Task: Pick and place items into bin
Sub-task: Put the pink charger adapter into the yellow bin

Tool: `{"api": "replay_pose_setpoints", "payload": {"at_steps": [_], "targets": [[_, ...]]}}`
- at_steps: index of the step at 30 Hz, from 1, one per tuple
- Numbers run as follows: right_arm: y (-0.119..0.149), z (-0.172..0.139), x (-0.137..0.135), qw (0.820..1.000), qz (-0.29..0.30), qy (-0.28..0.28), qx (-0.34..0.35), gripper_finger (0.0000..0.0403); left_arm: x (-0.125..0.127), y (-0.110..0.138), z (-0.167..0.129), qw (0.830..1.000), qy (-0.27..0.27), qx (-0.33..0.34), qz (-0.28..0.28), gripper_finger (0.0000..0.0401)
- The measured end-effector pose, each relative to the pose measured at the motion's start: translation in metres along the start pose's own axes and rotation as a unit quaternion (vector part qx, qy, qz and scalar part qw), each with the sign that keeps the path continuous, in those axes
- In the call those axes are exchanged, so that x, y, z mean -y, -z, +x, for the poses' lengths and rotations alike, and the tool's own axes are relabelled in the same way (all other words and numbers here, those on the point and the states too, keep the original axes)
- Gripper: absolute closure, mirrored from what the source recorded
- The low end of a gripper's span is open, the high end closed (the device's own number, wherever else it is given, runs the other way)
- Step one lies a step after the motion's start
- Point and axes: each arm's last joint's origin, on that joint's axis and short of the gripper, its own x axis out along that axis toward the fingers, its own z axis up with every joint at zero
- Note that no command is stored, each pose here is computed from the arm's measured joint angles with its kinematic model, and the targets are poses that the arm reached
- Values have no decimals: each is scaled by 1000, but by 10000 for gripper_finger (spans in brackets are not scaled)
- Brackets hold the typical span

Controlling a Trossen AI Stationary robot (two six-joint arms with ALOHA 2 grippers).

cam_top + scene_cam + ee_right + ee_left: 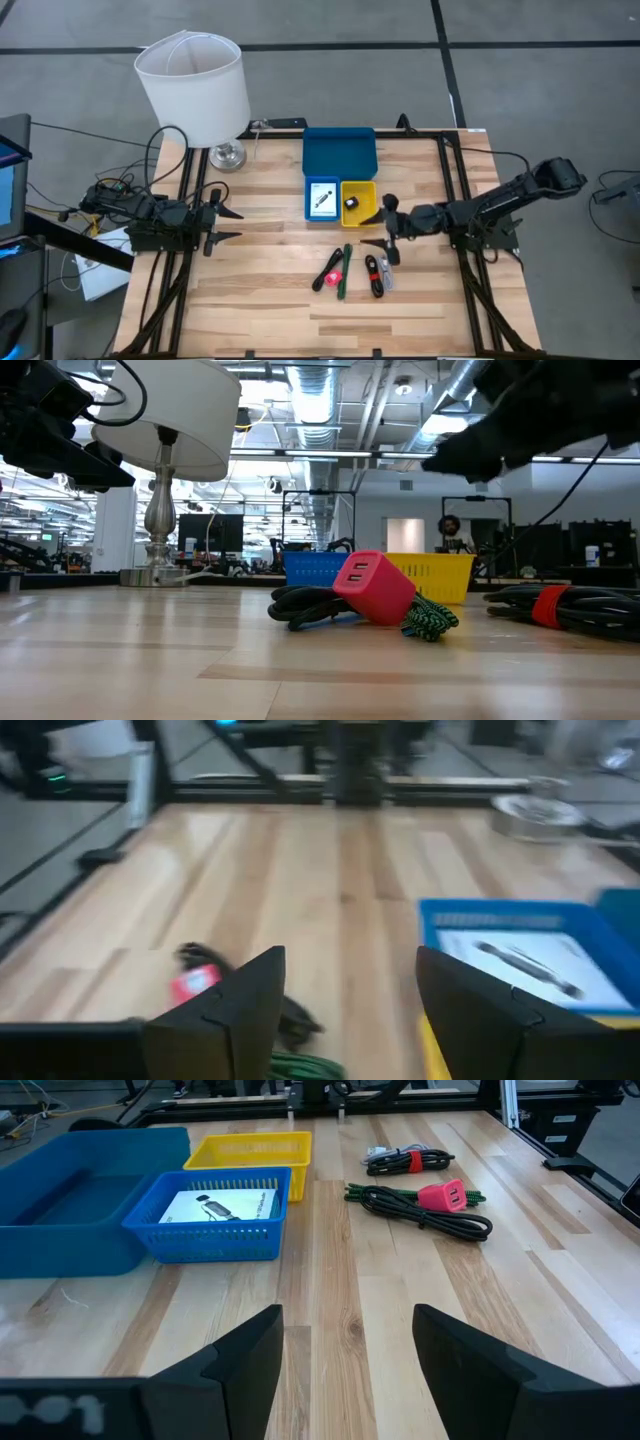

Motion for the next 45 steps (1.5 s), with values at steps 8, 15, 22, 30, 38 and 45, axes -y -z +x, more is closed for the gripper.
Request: {"api": "replay_pose_setpoints", "payload": {"at_steps": [8, 15, 22, 30, 38, 45], "targets": [[-23, 10, -14, 997, -22, -46, -64, 202, 0, 0, 0, 1000, 0, 0, 0, 189], [-34, 44, -23, 984, -50, -94, -142, 215, 0, 0, 0, 1000, 0, 0, 0, 189], [-41, 73, -33, 964, -99, -114, -220, 222, 0, 0, 0, 1000, 0, 0, 0, 189], [-40, 98, -49, 941, -154, -140, -267, 207, 0, 0, 0, 1000, 0, 0, 0, 189], [-35, 120, -60, 917, -176, -191, -304, 178, 0, 0, 0, 1000, 0, 0, 0, 189], [-29, 129, -58, 904, -177, -238, -308, 175, 0, 0, 0, 1000, 0, 0, 0, 189]]}}
